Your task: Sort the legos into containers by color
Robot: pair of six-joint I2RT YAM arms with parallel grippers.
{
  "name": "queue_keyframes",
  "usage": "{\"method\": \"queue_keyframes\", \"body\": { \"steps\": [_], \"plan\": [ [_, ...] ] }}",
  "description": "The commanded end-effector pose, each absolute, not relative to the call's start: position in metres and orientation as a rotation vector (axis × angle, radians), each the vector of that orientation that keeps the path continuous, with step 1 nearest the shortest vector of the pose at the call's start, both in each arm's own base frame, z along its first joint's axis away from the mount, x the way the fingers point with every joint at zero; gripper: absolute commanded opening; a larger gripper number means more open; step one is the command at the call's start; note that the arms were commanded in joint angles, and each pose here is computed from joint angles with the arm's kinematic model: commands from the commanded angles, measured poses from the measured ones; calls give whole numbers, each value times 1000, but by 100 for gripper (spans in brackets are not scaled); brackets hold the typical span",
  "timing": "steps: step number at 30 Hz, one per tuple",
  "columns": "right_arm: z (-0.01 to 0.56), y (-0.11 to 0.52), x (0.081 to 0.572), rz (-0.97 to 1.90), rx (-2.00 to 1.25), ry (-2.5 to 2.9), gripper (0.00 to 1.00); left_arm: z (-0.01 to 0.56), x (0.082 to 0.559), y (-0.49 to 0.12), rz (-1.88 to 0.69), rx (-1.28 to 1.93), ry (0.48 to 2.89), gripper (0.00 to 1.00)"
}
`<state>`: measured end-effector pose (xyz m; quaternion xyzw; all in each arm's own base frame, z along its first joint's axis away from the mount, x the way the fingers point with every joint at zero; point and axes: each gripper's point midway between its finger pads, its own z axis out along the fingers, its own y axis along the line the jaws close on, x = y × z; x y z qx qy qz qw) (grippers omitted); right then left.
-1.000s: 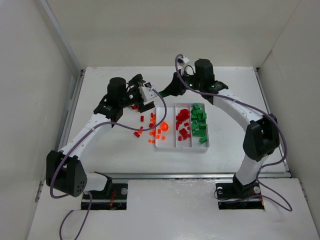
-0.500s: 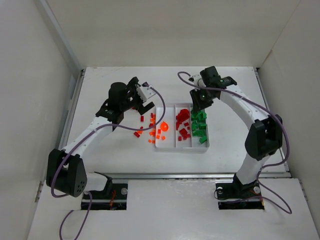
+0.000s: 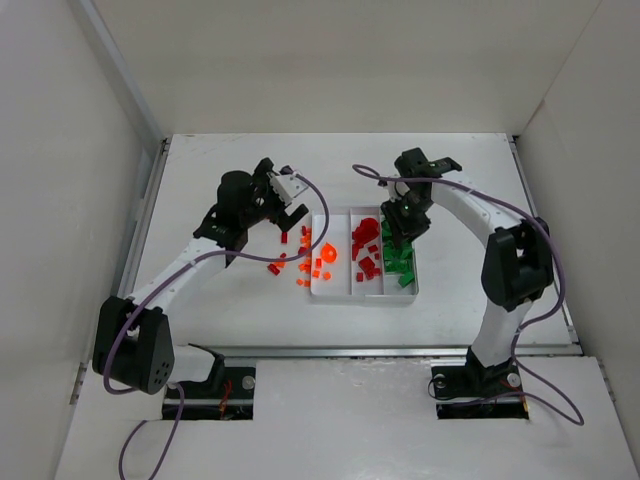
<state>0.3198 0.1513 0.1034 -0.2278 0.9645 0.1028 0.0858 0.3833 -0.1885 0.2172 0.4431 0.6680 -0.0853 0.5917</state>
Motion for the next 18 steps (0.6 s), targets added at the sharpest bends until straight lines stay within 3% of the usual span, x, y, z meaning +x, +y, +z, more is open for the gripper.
{"method": "queue_keyframes", "body": {
  "steps": [1, 5, 6, 11, 18],
  "plan": [
    [101, 149, 317, 277, -688, 2900, 45, 244, 382, -188, -204, 966, 1486, 100],
    [103, 147, 321, 247, -685, 2891, 64, 241, 381, -188, -211, 960, 1491, 100],
    [106, 148, 323, 227, -694, 2878, 97, 243, 382, -188, -209, 957, 1482, 100],
    [115, 145, 334, 170, -667, 2837, 100, 241, 381, -188, -215, 950, 1487, 100],
    [198, 162, 373, 21, -622, 2459, 100, 229, 381, -183, -206, 921, 1528, 100]
  ]
}}
